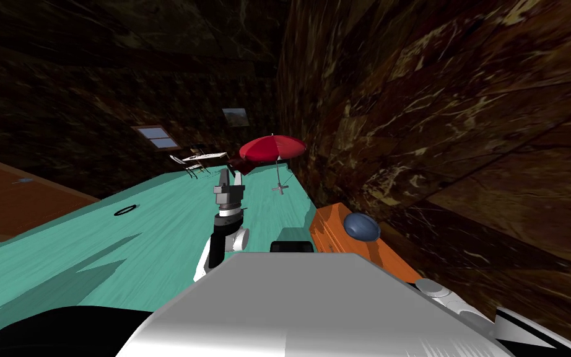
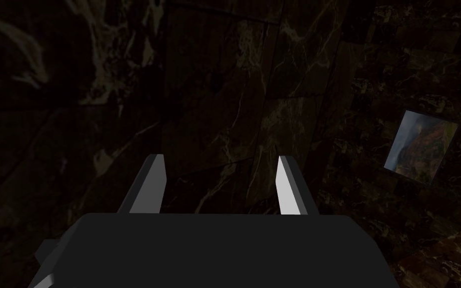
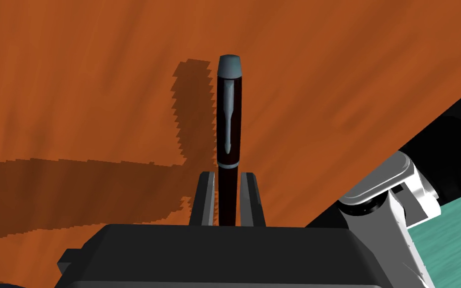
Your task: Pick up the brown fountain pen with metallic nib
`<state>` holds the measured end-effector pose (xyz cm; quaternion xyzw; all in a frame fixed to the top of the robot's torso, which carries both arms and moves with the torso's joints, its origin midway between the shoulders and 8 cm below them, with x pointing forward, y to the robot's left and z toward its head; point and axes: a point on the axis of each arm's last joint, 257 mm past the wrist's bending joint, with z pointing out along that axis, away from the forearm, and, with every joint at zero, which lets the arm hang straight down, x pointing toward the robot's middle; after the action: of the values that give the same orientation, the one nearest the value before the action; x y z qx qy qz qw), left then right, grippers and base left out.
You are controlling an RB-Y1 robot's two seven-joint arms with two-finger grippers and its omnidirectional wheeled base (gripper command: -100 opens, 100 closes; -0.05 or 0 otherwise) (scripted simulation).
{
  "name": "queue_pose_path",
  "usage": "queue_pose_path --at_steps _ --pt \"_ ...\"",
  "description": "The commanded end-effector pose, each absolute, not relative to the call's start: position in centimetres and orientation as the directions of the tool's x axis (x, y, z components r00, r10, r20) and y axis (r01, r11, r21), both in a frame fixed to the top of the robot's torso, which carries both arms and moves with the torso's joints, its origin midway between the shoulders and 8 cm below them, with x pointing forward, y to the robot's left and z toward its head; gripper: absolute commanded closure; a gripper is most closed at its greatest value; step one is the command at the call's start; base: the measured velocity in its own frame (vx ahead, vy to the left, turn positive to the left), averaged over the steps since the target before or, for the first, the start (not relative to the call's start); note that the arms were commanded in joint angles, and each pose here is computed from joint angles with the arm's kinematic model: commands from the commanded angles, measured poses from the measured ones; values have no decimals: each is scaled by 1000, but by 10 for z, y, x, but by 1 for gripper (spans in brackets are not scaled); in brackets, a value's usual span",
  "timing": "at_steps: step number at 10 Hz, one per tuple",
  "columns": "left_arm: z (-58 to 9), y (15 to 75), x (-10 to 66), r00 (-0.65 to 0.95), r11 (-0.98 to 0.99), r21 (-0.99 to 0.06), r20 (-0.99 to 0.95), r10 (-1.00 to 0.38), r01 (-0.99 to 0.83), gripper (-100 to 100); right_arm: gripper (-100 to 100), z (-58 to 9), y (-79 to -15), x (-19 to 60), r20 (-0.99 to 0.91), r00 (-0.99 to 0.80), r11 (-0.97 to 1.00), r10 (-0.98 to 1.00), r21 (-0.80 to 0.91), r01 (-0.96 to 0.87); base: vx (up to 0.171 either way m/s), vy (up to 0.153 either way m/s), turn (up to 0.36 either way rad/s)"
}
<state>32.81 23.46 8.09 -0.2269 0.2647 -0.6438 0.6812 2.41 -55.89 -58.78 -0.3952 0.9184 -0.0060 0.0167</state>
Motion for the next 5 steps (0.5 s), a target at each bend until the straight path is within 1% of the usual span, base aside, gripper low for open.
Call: queue_pose_path --at_steps 1,3,4,5 --pt "81 235 328 31 68 -650 -68 -997 757 0 100 -586 -559 24 -27 -687 687 -727 -22 -726 5 31 4" --pt "81 235 328 31 68 -650 -68 -997 757 0 100 -572 -574 29 -26 -679 680 -733 -19 -733 0 54 -58" --pt "81 235 328 31 68 -650 -68 -997 757 0 100 -575 -570 29 -25 -681 681 -732 -22 -732 -3 26 -14" --pt "81 235 328 31 68 -650 -68 -997 757 0 0 -574 -571 29 -25 -681 682 -732 -21 -731 0 5 1"
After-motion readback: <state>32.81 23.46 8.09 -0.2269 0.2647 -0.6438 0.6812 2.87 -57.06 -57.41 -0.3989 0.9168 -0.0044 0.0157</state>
